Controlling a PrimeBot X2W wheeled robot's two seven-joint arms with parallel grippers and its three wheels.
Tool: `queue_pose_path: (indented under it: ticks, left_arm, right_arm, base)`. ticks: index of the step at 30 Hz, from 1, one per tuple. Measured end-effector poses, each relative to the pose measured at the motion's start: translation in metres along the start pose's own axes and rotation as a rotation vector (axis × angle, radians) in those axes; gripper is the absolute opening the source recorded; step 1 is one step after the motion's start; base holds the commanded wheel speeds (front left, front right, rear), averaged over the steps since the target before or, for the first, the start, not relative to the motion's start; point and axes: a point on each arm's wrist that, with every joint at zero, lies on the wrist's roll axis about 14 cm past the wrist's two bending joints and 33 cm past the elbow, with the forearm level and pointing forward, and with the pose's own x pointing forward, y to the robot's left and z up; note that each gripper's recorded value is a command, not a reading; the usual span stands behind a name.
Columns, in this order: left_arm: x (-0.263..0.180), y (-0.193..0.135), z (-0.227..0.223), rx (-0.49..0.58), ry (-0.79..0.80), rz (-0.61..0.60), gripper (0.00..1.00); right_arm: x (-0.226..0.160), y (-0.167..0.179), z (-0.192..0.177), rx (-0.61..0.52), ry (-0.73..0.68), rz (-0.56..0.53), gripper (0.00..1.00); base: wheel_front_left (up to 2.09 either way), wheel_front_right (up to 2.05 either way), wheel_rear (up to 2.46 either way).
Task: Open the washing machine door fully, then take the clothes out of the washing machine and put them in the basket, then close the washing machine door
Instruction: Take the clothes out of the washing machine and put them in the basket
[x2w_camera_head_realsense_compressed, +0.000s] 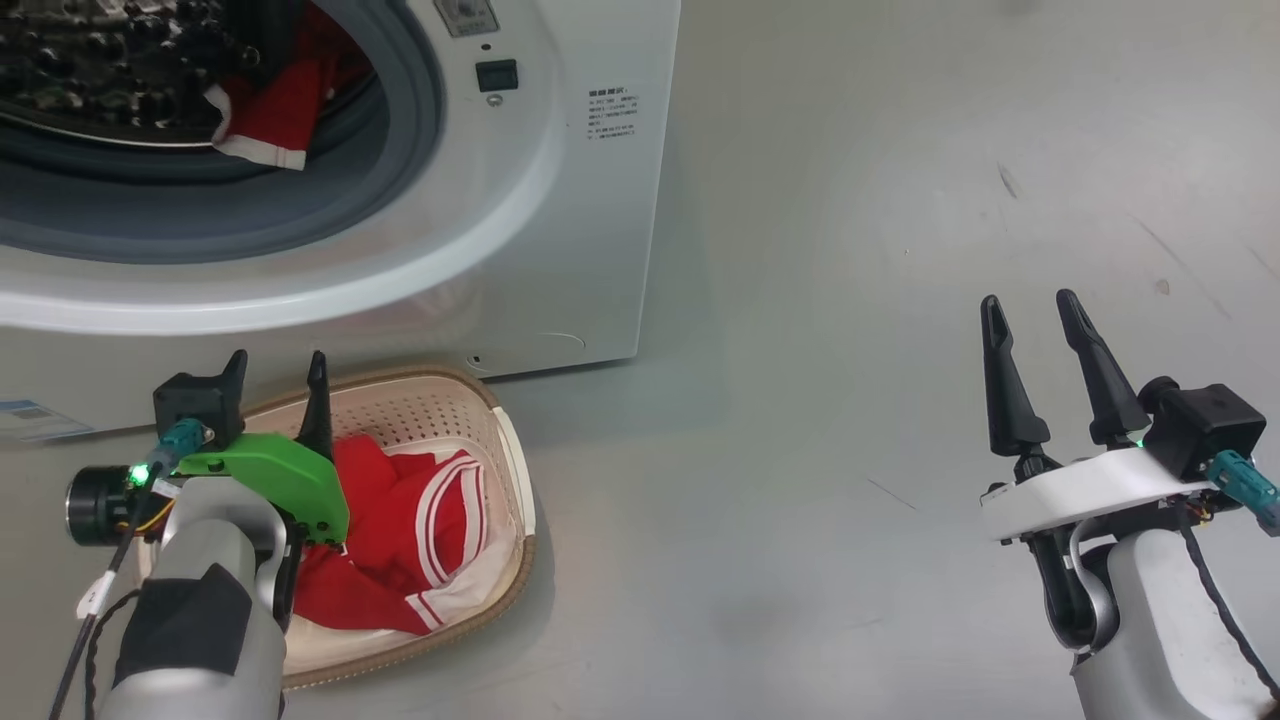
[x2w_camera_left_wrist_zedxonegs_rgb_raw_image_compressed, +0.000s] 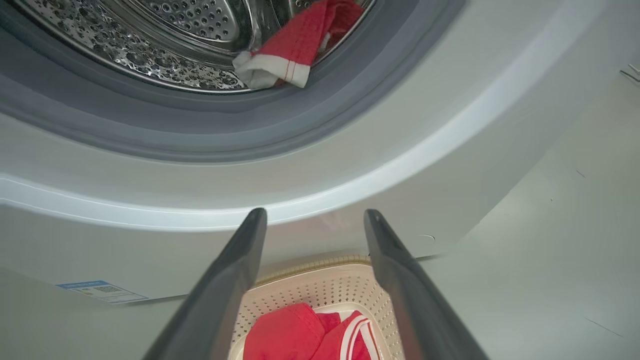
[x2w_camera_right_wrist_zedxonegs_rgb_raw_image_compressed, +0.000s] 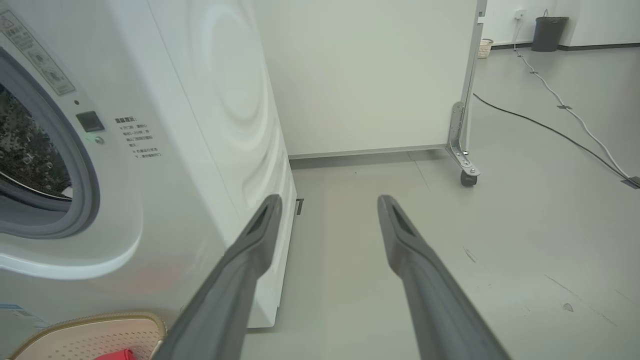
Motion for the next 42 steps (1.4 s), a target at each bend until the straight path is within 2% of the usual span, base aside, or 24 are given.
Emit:
queue_pose_path:
  ticks: [8,16,28,42]
  left_arm:
    - [-0.027,0.003,0.053,0.005,-0.165,0.001,1.00]
    - [-0.059,0.010,0.077,-0.007,-0.267,0.024,1.00]
    - [-0.096,0.025,0.079,-0.050,-0.327,0.079,1.00]
    - [-0.112,0.021,0.078,-0.095,-0.356,0.080,1.00]
  right_arm:
    - [-0.012,0.017,0.009,-0.001,-0.025,0.049,1.00]
    - [-0.026,0.027,0.014,-0.005,-0.036,0.082,1.00]
    - [-0.038,0.045,0.021,0.003,-0.060,0.132,1.00]
    - [-0.038,0.052,0.024,0.006,-0.070,0.152,1.00]
  base:
    - [0.00,0.00,0.00]
    - [0.00,0.00,0.00]
    - [0.00,0.00,0.00]
    - [0.00,0.00,0.00]
